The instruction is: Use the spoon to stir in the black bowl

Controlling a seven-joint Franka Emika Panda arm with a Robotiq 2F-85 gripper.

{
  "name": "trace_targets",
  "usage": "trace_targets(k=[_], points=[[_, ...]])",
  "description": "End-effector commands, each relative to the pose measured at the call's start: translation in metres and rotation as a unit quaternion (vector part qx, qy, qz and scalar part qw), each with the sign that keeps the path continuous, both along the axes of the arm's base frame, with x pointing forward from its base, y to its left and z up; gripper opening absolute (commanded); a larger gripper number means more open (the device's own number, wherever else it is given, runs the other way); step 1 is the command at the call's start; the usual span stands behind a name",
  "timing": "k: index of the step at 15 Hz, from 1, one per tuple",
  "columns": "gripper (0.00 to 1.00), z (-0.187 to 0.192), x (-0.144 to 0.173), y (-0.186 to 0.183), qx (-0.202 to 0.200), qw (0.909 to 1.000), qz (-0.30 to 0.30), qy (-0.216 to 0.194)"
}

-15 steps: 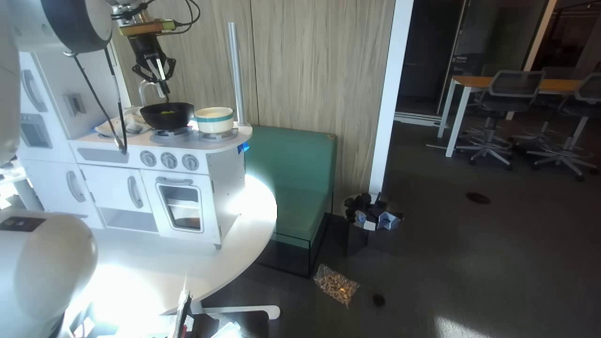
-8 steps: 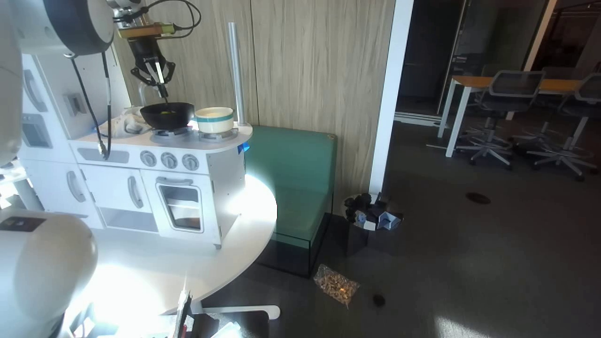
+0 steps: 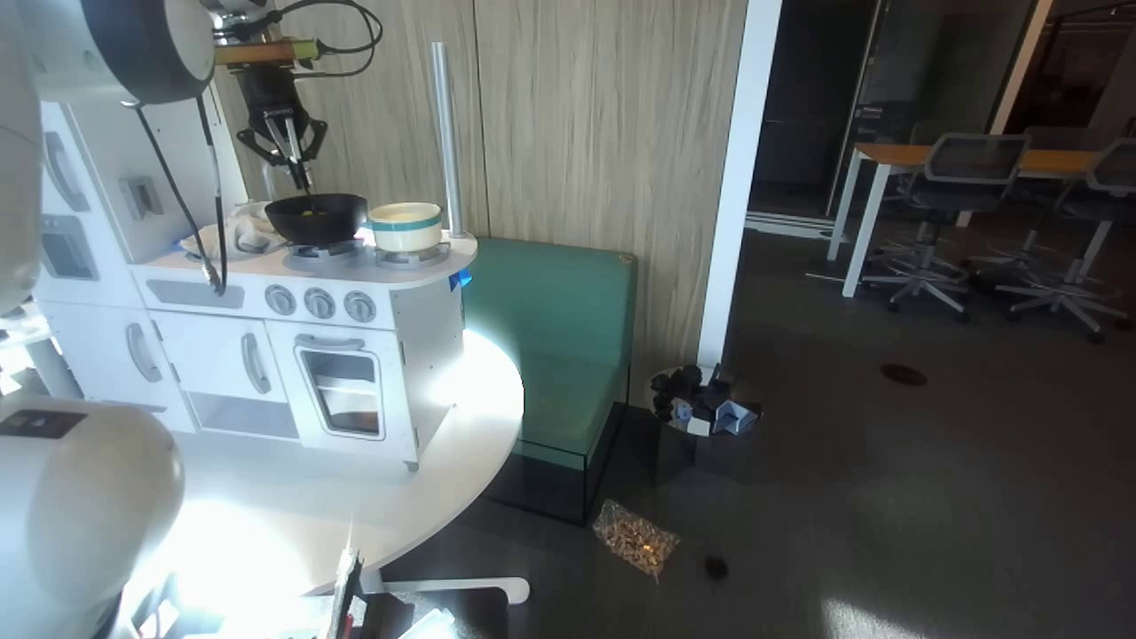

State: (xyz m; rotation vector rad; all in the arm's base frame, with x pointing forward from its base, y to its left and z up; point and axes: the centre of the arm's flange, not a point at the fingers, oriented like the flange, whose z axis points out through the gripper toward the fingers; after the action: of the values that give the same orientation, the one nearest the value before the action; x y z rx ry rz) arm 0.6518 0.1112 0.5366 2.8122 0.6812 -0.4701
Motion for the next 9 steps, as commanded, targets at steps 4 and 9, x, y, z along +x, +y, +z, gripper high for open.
trace_targets(k=[4,9], points=[[0.02,0.011,0.007,-0.008,-0.041,0.9978,-0.051,-0.008],[0.02,0.001,0.019,-0.016,-0.04,0.9979,-0.047,-0.017]])
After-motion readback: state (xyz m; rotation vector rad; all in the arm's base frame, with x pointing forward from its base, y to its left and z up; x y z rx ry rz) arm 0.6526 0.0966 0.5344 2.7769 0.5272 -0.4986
